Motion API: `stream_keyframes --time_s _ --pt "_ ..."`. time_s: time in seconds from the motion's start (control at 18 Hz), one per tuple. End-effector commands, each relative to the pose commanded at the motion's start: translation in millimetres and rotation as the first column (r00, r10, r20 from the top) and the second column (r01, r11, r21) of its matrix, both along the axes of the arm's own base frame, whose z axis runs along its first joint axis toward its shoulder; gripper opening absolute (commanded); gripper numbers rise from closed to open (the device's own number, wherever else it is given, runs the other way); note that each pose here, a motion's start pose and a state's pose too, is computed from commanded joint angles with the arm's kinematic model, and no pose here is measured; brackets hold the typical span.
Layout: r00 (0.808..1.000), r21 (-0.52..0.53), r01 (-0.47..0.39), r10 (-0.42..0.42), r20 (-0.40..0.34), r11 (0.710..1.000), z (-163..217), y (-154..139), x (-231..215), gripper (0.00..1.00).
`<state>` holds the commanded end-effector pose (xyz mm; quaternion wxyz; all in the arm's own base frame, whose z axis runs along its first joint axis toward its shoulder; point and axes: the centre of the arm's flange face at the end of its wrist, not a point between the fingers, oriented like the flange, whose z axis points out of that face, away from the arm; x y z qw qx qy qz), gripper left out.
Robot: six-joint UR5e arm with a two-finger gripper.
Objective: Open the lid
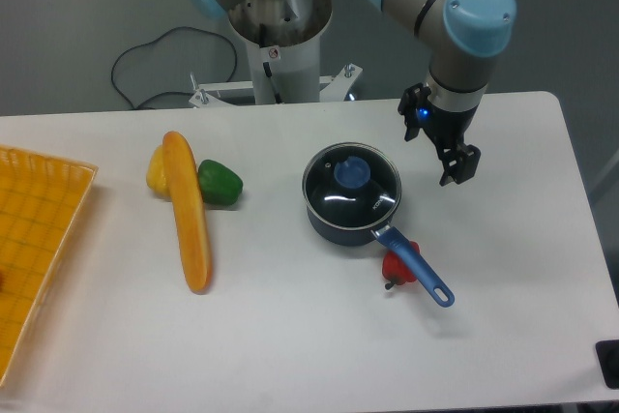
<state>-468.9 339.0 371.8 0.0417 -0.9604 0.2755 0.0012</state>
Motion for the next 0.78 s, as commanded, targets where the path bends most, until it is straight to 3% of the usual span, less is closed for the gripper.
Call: stream_keyframes --time_s 0.78 --pt "0.999 -0.034 0.024 -0.023 0.035 0.999 -21 11 17 1.00"
